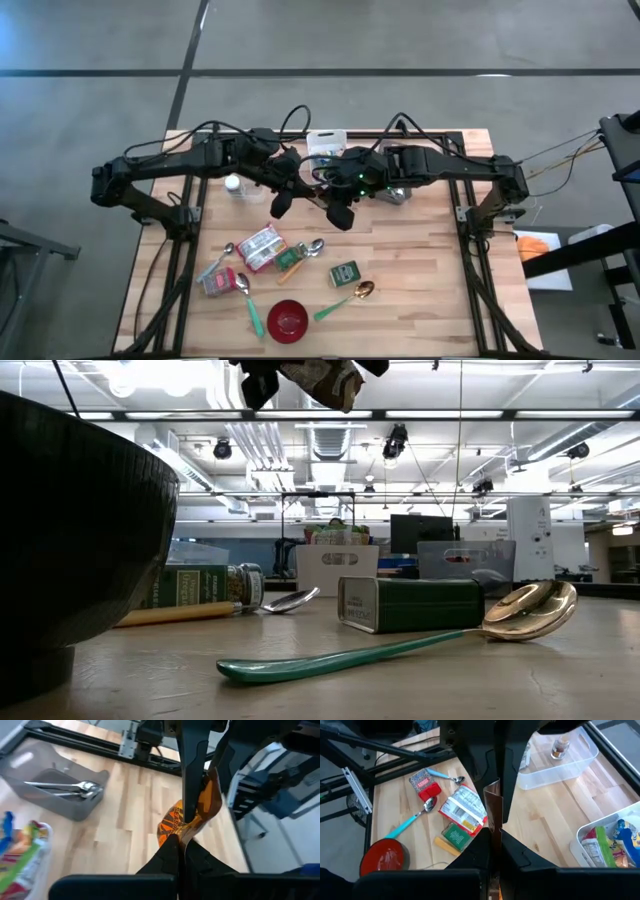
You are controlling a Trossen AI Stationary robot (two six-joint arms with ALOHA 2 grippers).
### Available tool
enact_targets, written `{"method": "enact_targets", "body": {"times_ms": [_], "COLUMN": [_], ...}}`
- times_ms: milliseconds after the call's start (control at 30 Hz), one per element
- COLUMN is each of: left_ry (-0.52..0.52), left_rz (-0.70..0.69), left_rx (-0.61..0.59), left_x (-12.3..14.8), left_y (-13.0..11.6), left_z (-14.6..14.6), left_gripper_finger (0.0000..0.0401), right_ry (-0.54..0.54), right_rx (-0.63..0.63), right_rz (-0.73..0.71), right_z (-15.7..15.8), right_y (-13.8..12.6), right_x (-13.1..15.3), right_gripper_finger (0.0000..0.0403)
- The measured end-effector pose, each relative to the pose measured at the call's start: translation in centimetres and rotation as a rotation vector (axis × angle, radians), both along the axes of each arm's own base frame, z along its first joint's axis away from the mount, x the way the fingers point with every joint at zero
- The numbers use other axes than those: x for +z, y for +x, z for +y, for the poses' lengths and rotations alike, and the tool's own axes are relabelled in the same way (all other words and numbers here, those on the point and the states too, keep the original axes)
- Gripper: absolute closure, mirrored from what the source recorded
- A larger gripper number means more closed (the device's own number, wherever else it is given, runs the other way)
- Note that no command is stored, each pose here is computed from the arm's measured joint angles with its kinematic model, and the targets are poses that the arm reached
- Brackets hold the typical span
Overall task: Pick & Place Food Item
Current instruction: Put the brown seasoning pack into the transparent bin
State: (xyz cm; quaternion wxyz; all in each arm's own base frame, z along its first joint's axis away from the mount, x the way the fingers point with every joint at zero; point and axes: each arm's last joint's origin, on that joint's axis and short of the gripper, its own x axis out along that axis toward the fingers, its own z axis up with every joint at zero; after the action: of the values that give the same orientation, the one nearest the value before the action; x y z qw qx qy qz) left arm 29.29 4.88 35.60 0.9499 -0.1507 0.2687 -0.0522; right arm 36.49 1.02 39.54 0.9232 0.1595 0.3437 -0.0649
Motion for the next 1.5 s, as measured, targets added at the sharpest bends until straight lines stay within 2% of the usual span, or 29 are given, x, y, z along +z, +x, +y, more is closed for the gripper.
{"method": "enact_targets", "body": {"times_ms": [200, 300, 633, 833, 933, 1167, 1333, 1500], "left_ry": [0.059, 0.062, 0.046, 0.095, 0.112, 0.162, 0.185, 0.168], "left_rz": [0.014, 0.023, 0.104, 0.201, 0.266, 0.495, 0.635, 0.695], "left_rx": [-0.005, -0.001, 0.068, 0.162, 0.220, 0.410, 0.494, 0.536], "left_x": [1.2, 1.1, 1.3, 2.0, 2.1, 0.9, 0.3, -0.2], "left_y": [-0.4, -0.4, -1.0, -2.1, -2.7, -5.1, -7.1, -8.2], "left_z": [0.0, 0.0, 0.2, 0.8, 1.4, 4.1, 6.2, 7.4], "left_gripper_finger": [0.0401, 0.0401, 0.0401, 0.0401, 0.0401, 0.0401, 0.0401, 0.0401], "right_ry": [-0.001, 0.001, 0.006, 0.010, 0.024, -0.045, -0.044, -0.066], "right_rx": [0.001, 0.006, 0.018, 0.007, -0.024, -0.164, -0.170, -0.178], "right_rz": [-0.026, -0.012, 0.002, 0.005, 0.014, 0.073, 0.110, 0.125], "right_z": [0.0, 0.0, 0.0, 0.0, 0.0, -0.4, -0.4, -0.1], "right_y": [0.0, 0.0, -0.2, -0.6, -1.0, -3.3, -4.7, -5.4], "right_x": [0.3, 0.2, 0.1, 0.4, 0.5, 1.4, 1.7, 1.6], "right_gripper_finger": [0.0394, 0.0377, 0.0195, 0.0129, 0.0112, 0.0103, 0.0103, 0.0103]}}
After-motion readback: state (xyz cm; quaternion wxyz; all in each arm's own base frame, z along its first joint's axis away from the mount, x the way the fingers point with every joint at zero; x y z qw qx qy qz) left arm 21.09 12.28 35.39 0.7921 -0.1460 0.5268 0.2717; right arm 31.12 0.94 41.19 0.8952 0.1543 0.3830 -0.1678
